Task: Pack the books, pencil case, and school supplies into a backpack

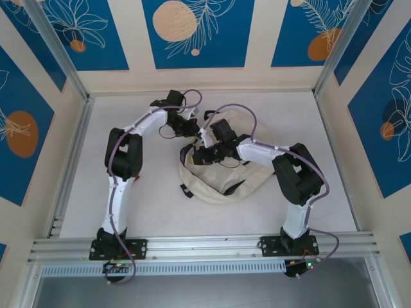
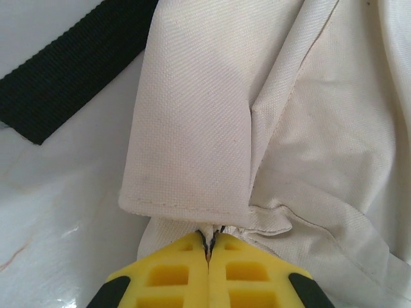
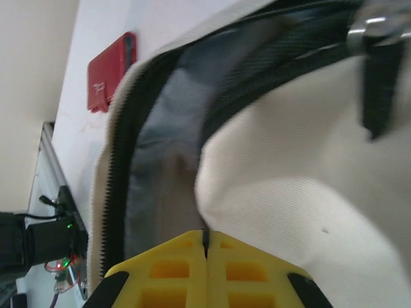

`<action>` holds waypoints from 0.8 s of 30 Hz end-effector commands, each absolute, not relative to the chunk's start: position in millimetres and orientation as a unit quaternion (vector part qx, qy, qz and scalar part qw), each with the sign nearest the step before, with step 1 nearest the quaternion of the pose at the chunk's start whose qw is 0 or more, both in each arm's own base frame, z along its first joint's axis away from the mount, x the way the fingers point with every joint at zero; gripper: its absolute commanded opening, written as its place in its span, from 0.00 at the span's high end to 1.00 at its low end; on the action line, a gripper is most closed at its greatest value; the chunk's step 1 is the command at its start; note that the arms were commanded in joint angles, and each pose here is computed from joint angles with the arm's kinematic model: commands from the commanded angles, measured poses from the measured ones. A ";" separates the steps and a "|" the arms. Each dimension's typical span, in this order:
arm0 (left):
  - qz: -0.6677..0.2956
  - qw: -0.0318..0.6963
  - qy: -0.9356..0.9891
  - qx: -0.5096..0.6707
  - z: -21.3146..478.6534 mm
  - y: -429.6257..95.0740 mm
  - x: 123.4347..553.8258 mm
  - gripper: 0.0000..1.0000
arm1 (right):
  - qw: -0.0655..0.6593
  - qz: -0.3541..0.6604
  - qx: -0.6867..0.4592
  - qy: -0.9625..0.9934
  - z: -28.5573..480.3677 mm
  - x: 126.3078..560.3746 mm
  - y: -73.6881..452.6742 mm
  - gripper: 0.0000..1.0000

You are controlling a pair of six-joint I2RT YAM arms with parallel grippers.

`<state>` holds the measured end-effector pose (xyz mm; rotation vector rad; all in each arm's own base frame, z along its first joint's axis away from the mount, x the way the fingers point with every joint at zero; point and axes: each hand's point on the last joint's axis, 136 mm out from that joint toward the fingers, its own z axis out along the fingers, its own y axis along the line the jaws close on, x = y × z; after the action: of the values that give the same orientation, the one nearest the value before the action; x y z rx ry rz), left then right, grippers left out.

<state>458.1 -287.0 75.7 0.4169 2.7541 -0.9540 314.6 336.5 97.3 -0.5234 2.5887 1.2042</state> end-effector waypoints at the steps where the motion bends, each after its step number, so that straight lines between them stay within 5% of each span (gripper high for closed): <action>1: -0.336 0.132 0.920 0.152 92.1 -295.6 467.5 1.00 | 0.174 0.369 -0.135 0.903 108.5 353.3 307.1 1.00; 8: -0.332 0.147 0.918 0.156 116.0 -289.8 460.1 0.92 | 0.193 0.352 -0.143 0.905 112.5 373.6 301.1 1.00; 11: -0.339 0.152 0.915 0.157 122.2 -291.4 459.6 0.95 | 0.178 0.392 -0.181 0.884 113.6 364.2 315.0 0.76; 14: -0.340 0.154 0.914 0.156 125.1 -291.6 459.9 1.00 | 0.174 0.405 -0.215 0.872 108.9 356.6 327.1 0.62; 24: -0.344 0.155 0.913 0.154 130.1 -292.2 458.1 1.00 | 0.232 0.370 -0.253 0.863 89.2 384.7 337.2 0.60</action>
<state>458.2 -286.0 95.5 0.4171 2.6999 -0.9509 364.2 329.1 74.5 -0.6225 2.4976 1.0615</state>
